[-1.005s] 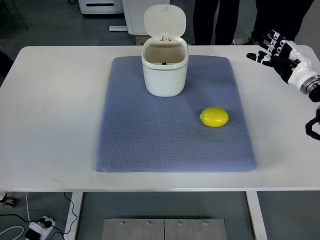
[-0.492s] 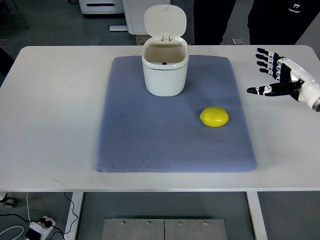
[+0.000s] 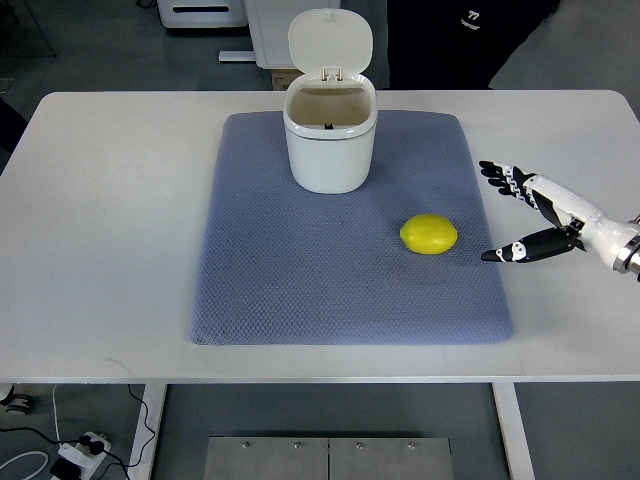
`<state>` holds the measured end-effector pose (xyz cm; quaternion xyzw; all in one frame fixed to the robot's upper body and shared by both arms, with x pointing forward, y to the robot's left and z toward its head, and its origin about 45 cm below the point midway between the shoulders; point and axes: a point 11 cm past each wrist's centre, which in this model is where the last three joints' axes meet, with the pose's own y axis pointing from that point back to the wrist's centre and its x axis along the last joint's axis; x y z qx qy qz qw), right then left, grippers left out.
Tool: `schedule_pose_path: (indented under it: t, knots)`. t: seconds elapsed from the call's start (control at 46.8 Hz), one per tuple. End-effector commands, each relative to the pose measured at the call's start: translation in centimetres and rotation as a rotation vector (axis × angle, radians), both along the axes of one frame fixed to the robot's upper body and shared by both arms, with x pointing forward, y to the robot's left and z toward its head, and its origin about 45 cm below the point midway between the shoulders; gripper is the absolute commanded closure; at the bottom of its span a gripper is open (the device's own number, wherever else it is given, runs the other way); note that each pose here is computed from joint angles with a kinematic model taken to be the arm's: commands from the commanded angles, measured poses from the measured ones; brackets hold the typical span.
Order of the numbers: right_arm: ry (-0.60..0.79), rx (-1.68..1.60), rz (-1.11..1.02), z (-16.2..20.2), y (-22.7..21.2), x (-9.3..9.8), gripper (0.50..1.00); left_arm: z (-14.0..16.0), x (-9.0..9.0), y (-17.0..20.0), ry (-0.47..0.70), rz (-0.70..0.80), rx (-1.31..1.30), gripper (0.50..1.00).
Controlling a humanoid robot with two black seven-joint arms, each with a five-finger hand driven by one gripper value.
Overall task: Put lemon in trash with right hand
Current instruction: 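Move the open right hand toward the yellow lemon on the mat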
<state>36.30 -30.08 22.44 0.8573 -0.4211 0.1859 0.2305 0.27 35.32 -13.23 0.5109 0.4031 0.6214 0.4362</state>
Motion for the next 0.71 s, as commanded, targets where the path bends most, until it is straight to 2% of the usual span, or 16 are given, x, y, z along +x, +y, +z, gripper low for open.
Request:
schedule_pose_path:
  t: [0.0, 0.449, 0.684]
  knots:
    - [-0.005, -0.017, 0.035, 0.1, 0.8, 0.2, 0.500, 0.0, 0.0, 0.0, 0.000, 0.000, 0.000, 0.500]
    - [-0.085, -0.181, 0.133, -2.1, 5.0, 1.5, 0.500, 0.0, 0.0, 0.0, 0.000, 0.000, 0.000, 0.500]
    - [-0.081, -0.216, 0.121, -2.7, 4.2, 1.8, 0.500, 0.0, 0.0, 0.0, 0.000, 0.000, 0.000, 0.500]
